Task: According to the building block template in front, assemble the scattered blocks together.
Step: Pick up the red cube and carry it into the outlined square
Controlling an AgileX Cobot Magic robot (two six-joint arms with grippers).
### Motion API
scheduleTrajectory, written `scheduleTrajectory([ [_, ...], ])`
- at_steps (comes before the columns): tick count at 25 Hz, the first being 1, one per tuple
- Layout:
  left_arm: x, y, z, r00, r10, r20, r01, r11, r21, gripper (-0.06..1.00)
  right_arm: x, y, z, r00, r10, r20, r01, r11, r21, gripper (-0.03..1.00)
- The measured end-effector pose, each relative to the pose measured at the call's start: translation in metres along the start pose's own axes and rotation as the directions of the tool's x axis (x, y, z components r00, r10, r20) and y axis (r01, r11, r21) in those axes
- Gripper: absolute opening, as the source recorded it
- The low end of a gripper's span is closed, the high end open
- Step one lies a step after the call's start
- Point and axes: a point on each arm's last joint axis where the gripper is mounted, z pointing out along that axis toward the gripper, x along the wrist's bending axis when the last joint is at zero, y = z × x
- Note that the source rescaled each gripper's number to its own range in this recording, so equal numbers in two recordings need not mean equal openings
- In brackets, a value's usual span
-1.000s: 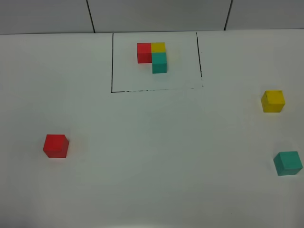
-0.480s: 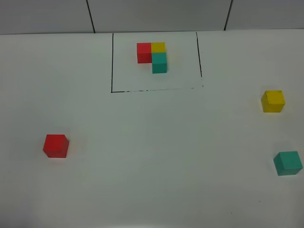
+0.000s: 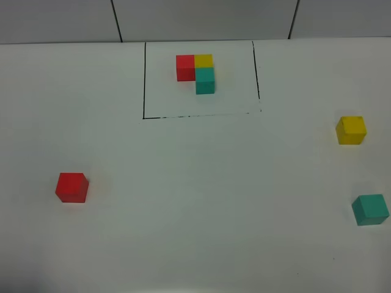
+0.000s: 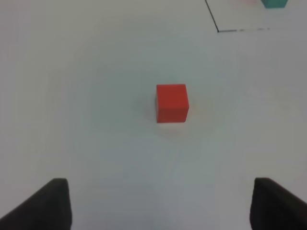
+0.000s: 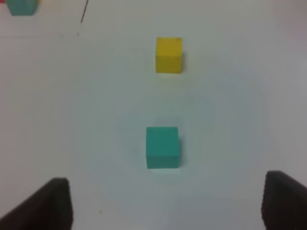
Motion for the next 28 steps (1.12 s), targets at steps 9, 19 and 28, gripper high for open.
scheduleTrajectory([
  [9,0.004,0.067,0.058,1.0,-0.025,-0.009,0.026,0.978,0.205,0.82,0.0,0.0,0.0,1.0,0.0,0.0,0.0,1.0,0.0,0.66],
  [19,0.006,0.117,0.148,0.997,-0.074,0.001,0.061,0.826,0.56,0.82,0.0,0.0,0.0,1.0,-0.001,0.0,0.001,1.0,0.0,0.66],
  [28,0.006,0.11,0.214,0.998,-0.067,-0.003,0.051,0.736,0.675,0.82,0.0,0.0,0.0,1.0,-0.001,0.0,0.001,1.0,0.0,0.66],
])
